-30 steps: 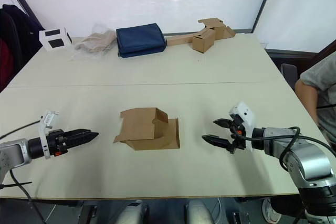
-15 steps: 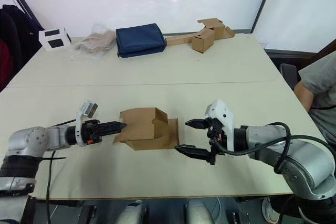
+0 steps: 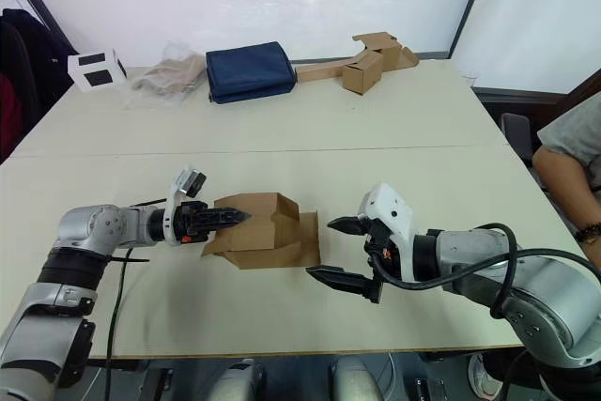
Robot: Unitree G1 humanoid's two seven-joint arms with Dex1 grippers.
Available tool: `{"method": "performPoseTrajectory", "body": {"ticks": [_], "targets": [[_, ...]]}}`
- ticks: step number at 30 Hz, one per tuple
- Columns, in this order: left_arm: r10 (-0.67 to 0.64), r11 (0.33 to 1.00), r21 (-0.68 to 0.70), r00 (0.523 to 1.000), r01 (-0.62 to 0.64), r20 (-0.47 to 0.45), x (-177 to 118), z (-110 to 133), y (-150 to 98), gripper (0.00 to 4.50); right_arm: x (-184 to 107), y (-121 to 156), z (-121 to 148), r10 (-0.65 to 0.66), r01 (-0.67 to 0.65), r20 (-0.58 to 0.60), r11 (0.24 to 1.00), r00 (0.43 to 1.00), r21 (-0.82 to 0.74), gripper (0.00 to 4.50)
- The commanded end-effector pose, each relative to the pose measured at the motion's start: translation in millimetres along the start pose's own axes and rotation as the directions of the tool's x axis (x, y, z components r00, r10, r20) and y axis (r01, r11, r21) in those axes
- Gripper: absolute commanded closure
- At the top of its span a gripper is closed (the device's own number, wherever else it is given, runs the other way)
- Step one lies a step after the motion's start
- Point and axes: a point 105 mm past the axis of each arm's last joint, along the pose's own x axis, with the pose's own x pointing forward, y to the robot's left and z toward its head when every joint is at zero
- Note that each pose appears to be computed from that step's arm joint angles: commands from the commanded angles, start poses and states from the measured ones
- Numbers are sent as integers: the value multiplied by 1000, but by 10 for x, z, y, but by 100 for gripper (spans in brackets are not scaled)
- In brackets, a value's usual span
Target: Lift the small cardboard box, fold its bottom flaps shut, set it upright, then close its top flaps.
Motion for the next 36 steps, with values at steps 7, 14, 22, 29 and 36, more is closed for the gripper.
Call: {"method": "performPoseTrajectory", "body": {"ticks": [7, 14, 22, 29, 36], "targets": [[-62, 998, 1, 998, 62, 22, 63, 56, -61, 235, 3, 3, 40, -9, 10, 22, 999, 1000, -34, 0], [-70, 998, 0, 997, 70, 34, 73, 64, -62, 448, 9, -13, -14, -7, 7, 10, 1000, 1000, -27, 0], [-89, 960, 275, 988, 51, 127, -32, 567, -398, 448, -60, -335, 254, -185, 183, 237, 983, 954, 34, 0], [-93, 774, 632, 994, 37, 56, 22, 1056, -1007, 450, -176, -881, 796, -432, 421, 502, 896, 750, 141, 141], [-55, 612, 791, 998, 13, 26, 102, 1371, -1270, 450, -115, -998, 1263, -431, 408, 632, 892, 644, 193, 403]]}}
